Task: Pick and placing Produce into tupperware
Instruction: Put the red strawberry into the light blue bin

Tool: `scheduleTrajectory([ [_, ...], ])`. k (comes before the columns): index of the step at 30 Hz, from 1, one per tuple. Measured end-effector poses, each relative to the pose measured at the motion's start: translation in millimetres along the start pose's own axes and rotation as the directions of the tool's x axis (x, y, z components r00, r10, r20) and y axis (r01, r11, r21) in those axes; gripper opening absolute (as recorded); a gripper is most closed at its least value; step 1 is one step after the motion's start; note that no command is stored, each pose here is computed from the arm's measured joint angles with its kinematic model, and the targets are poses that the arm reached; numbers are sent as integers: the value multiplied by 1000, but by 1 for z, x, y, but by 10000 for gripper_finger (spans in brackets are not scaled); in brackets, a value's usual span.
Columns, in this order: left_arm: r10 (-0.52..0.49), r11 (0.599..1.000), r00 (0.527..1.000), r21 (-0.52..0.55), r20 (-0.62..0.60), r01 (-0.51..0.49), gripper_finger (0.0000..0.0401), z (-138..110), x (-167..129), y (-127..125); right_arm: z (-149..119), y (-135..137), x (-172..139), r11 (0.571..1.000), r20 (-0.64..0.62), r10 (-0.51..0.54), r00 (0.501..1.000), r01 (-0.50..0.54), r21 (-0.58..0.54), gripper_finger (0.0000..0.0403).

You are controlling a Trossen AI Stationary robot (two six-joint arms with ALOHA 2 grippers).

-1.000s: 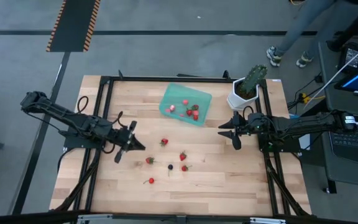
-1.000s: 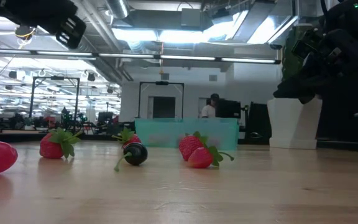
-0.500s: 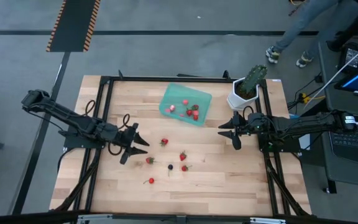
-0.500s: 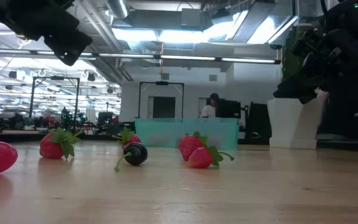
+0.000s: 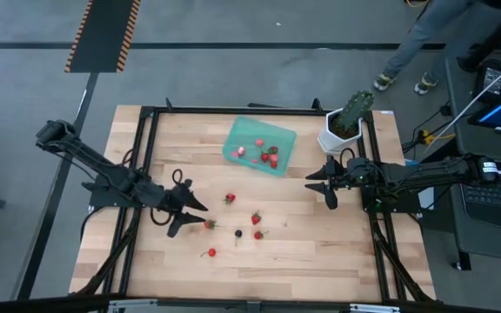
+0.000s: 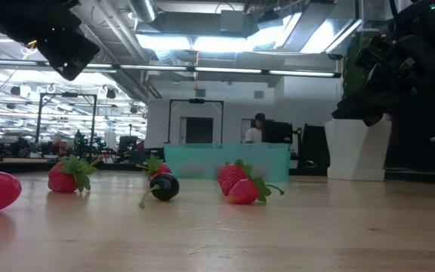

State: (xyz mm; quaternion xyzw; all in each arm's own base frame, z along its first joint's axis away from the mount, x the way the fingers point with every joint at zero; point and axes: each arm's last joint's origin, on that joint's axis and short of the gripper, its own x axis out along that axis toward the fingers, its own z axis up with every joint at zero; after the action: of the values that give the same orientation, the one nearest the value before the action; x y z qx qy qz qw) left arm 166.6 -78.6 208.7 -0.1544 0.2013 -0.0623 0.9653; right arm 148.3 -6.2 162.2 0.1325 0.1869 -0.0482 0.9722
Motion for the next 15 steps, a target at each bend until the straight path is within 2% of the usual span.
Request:
scheduleTrajectory([
  [7, 97, 995, 979, 53, -180, -89, 165, 10, 16, -11, 0, 0, 0, 1000, 1, 0, 1000, 0, 11, 154],
  [15, 188, 981, 931, 104, -312, -163, 165, 23, 36, -24, 0, 0, 0, 1000, 0, 0, 1000, 0, 21, 154],
])
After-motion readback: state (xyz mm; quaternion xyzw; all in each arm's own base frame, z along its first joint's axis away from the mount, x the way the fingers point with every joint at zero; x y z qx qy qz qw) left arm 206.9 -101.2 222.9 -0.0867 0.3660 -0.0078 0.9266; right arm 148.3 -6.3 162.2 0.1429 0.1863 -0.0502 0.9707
